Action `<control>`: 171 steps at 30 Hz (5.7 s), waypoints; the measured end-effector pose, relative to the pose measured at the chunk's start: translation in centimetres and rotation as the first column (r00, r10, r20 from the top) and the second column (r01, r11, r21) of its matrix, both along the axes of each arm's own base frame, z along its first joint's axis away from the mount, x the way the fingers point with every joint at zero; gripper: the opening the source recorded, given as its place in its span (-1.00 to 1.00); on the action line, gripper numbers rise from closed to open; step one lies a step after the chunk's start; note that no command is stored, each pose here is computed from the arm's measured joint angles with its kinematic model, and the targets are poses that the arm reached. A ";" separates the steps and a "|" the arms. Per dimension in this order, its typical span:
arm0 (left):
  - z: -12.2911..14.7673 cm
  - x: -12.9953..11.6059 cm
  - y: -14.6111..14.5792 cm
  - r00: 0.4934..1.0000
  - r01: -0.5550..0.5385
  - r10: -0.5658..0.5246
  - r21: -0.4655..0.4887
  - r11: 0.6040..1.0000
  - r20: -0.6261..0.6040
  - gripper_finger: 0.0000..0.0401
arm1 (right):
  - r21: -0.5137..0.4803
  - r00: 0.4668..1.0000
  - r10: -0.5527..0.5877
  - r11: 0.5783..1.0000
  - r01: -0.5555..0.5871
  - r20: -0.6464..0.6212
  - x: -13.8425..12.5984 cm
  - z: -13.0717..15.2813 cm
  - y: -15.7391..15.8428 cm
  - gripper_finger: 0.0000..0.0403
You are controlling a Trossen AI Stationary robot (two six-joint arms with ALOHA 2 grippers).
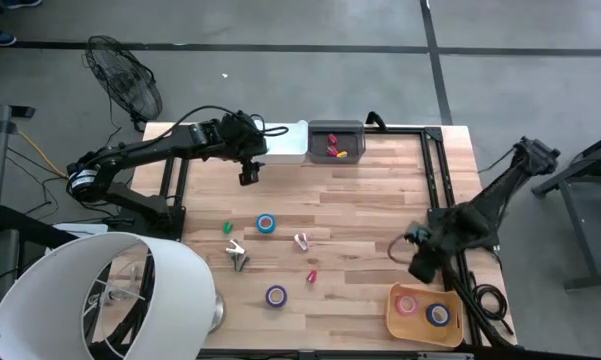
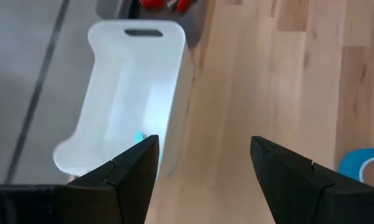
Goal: Pick and place Stapler, Stapler remover, tape
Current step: Put the light blue tape into the yellow bin
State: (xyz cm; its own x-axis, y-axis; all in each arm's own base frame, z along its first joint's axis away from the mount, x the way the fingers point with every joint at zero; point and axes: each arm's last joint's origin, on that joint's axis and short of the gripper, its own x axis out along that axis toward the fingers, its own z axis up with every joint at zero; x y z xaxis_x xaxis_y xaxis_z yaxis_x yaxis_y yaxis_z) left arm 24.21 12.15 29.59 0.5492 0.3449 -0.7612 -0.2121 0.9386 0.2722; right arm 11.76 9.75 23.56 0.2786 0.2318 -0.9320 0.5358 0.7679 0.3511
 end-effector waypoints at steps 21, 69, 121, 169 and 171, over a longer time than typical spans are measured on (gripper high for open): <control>-4.8 2.1 -2.0 0.969 -0.228 0.172 -0.369 0.901 -0.180 0.24 | -0.330 0.933 -0.130 0.911 0.246 0.337 4.0 1.8 -11.5 -0.17; -13.1 6.2 -5.6 0.828 -0.497 0.281 -0.403 0.768 -0.486 0.23 | -0.436 0.861 0.065 0.880 0.188 0.504 2.4 3.1 -19.7 -0.17; -0.3 15.1 -2.7 0.987 -0.092 0.103 -0.096 0.991 0.123 -0.83 | -0.471 0.632 0.323 0.879 0.076 0.704 3.7 5.2 -19.7 -0.17; 8.2 17.7 -2.2 0.766 0.009 -0.113 0.165 0.986 0.632 -0.80 | -0.636 0.243 0.596 0.759 0.141 0.765 7.7 8.0 -20.5 -0.56; 8.2 17.7 -2.2 0.766 0.011 -0.114 0.165 0.986 0.633 -0.80 | -0.636 0.242 0.597 0.759 0.141 0.765 7.7 8.0 -20.5 -0.64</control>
State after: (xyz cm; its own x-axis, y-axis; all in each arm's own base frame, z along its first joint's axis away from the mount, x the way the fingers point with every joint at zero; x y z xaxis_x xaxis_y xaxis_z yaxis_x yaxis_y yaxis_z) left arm 41.92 9.92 37.83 0.9139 0.3682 -0.1711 -0.3272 0.9174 0.2266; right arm 19.47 -10.79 31.60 0.9948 0.0984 -0.0267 -0.0995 0.9941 -0.0434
